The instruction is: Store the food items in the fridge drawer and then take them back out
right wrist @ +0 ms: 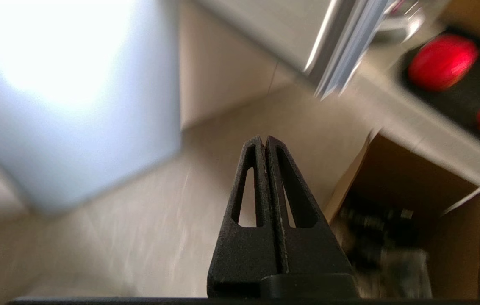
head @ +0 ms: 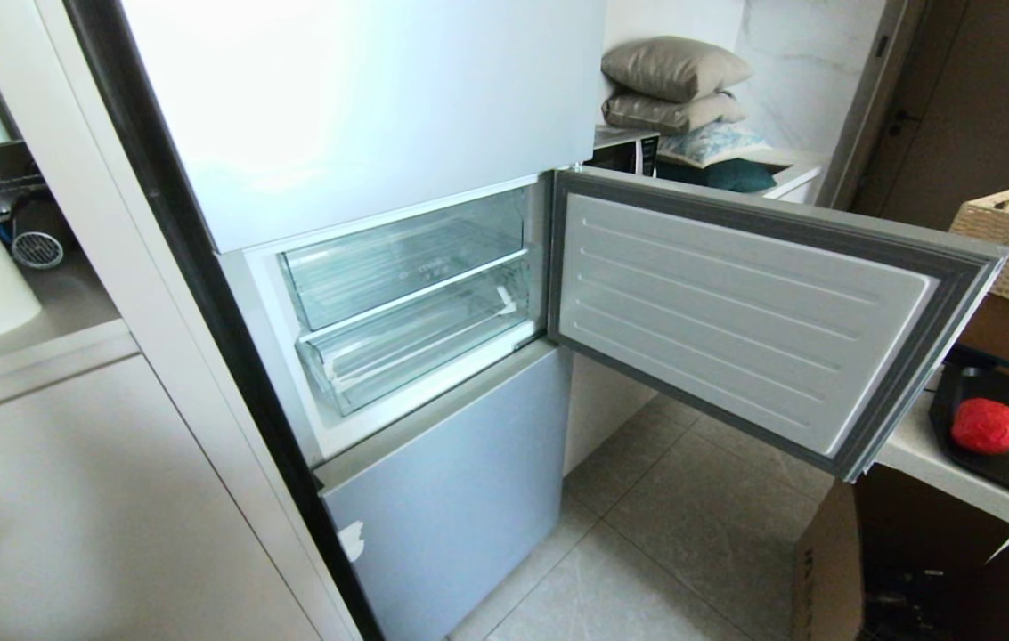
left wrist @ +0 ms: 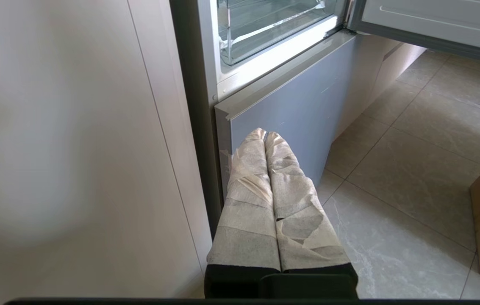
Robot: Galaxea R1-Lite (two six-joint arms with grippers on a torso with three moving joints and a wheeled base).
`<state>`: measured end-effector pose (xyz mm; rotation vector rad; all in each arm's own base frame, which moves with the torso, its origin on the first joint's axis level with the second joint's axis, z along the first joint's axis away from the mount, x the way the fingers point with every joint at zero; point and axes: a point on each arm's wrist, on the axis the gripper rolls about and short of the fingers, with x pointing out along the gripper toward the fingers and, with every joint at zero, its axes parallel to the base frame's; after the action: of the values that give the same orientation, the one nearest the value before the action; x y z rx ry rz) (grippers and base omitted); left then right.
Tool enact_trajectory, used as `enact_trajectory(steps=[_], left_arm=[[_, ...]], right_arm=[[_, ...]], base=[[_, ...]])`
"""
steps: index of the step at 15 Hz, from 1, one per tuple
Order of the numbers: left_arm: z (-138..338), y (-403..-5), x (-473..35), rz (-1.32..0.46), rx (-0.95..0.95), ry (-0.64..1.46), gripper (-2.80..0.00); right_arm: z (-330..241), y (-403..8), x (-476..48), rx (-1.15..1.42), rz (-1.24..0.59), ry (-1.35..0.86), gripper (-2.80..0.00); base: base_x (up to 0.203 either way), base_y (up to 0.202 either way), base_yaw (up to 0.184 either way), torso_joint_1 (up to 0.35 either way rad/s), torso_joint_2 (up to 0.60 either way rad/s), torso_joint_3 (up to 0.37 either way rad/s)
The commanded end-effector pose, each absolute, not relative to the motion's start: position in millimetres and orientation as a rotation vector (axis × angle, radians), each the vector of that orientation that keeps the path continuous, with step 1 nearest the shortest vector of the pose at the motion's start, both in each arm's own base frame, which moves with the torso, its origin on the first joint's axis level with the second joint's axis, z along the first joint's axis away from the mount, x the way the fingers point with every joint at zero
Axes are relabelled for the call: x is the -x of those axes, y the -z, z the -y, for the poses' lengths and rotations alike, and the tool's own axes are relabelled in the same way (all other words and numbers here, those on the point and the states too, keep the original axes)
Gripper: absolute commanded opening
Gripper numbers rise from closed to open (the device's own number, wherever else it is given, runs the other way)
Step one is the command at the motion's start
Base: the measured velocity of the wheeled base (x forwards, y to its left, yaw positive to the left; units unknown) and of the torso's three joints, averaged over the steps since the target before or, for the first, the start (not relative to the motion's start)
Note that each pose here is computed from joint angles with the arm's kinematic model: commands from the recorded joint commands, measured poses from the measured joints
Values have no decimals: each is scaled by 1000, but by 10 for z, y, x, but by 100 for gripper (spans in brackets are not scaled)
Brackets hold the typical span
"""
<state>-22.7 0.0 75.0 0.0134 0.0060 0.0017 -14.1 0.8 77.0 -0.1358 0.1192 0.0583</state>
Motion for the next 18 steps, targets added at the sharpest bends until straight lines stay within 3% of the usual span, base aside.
enact_trajectory(steps=[1,15,18], left_arm=[[0,-750,227,-7,-13,-3,-280],[0,-749,227,-8,-14,-3,-280],[0,-749,227,-8,-12,-2,-280]], right_arm=[[-6,-747,232,112,0,-25,-280],[-3,-752,228,38,-3,-5,-280],[-3,-752,228,35,-3,-5,-280]], base=[[0,0,0,0,0,0],[0,0,0,0,0,0],[-4,-4,120,2,4,5]])
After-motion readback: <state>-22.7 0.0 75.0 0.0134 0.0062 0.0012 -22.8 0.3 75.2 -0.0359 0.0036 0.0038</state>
